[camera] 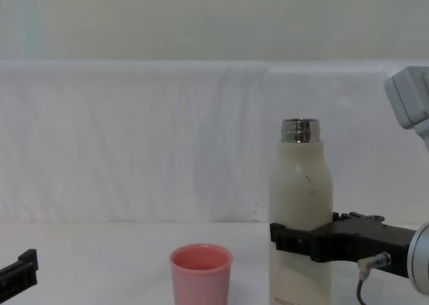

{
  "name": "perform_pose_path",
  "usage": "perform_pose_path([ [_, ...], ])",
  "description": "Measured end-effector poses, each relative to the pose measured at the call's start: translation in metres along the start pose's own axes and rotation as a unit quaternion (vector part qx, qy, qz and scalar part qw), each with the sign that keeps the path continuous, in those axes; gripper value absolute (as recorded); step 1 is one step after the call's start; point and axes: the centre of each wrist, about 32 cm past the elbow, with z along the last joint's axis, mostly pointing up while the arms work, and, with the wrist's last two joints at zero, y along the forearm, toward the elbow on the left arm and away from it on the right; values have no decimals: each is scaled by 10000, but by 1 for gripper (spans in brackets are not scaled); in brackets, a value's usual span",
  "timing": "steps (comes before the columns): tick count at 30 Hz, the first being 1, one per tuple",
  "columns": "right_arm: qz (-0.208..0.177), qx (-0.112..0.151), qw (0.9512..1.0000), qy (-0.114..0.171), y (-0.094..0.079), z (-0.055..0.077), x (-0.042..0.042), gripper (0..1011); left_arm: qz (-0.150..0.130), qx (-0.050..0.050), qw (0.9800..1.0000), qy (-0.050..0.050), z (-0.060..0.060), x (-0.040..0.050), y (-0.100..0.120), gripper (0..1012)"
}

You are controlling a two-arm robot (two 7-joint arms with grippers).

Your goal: Grasp the thermos with one hand and pour water into the cup lid.

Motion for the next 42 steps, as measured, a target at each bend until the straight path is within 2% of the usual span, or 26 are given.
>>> perform_pose_path([
  [10, 2, 2, 10000, -1, -1, 0, -1, 946, 0, 0, 10000, 0, 0, 0, 0, 1001],
  [15, 1, 9, 10000, -1, -2, 3, -1, 1003, 0, 0, 10000, 0, 0, 0, 0, 1001],
  [38, -3, 5, 10000, 1, 0, 5, -2, 1003, 0, 0, 10000, 0, 0, 0, 0, 1001],
  [42, 14, 17, 10000, -30, 24, 18, -26, 1003, 0, 0, 10000, 0, 0, 0, 0, 1001],
])
